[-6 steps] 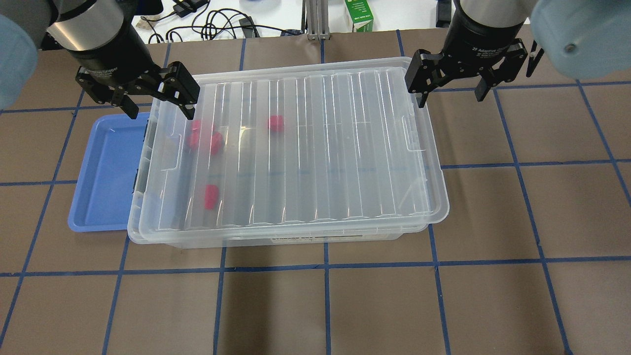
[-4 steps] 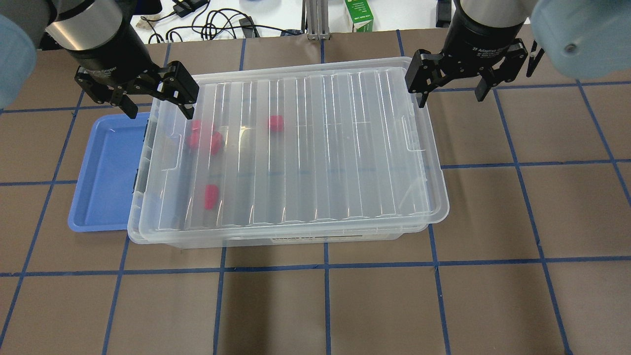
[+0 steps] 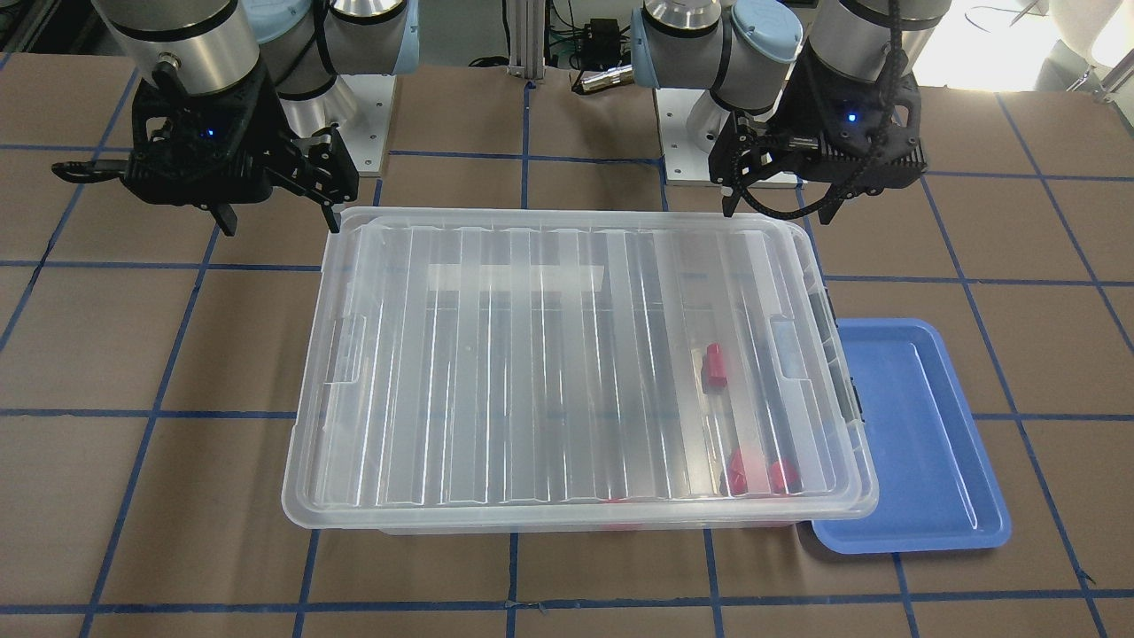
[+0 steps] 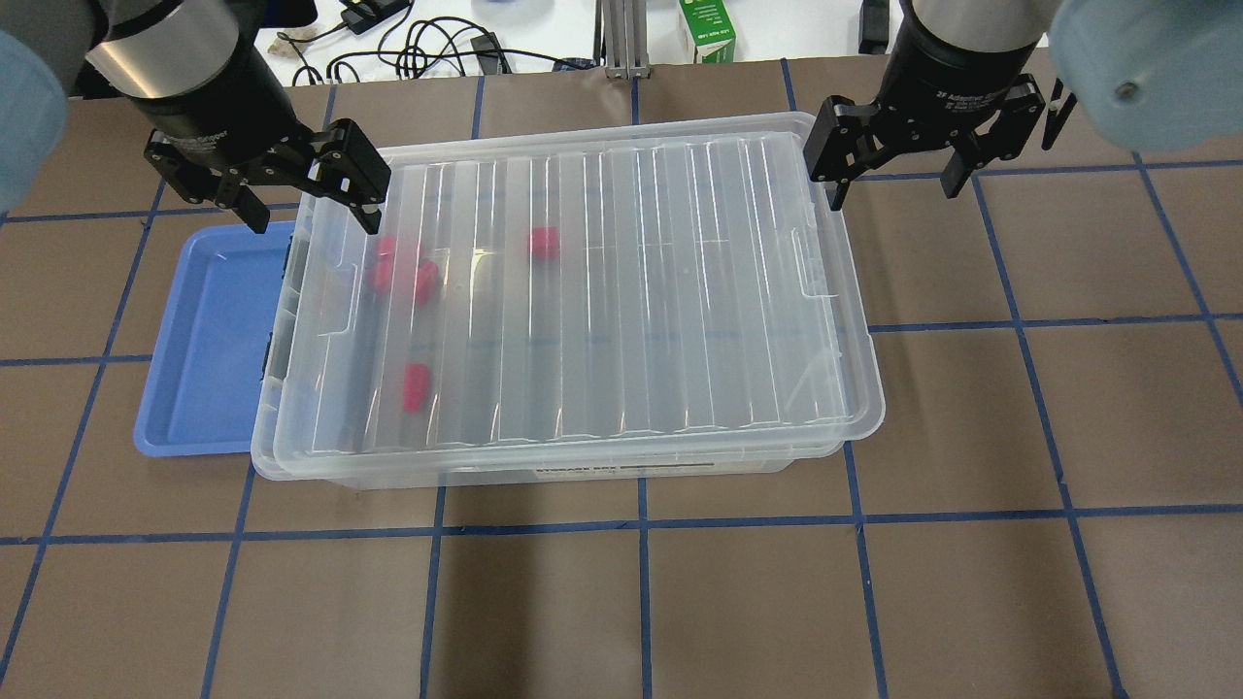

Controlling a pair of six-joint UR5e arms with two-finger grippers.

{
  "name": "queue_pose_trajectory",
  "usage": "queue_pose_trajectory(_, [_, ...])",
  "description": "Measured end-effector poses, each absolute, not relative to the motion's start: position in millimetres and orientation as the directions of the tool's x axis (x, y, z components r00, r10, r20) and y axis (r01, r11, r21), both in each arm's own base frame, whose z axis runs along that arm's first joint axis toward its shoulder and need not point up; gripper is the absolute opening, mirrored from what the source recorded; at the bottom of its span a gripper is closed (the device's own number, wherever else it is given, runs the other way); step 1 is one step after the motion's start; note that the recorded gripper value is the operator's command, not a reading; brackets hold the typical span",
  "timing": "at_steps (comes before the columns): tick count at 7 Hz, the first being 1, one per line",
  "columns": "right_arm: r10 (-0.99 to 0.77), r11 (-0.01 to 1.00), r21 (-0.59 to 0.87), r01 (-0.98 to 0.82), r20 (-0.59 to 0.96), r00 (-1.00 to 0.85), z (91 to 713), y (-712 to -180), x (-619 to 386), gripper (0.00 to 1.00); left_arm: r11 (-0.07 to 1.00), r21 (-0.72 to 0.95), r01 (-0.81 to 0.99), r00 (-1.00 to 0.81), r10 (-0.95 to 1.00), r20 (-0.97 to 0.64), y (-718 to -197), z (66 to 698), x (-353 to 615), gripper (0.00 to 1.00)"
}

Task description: Place red block in blue tray from box

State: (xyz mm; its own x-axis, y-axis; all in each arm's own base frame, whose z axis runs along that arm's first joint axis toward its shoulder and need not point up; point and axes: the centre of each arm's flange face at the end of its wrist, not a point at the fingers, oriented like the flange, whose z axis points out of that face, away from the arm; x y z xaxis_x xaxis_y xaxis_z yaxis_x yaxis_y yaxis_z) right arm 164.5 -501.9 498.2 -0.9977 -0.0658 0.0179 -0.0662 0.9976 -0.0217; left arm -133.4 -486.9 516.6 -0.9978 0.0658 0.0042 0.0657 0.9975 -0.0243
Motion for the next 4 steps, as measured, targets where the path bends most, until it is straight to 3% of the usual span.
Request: queue_pose_trajectory(4, [-0.072,0.995,-0.065,-0.073,0.027,-0.997,374,-536,165,1.0,0.997,-0.022,0.068,-0.998,0.068,0.005,-486,515,-135,1.0])
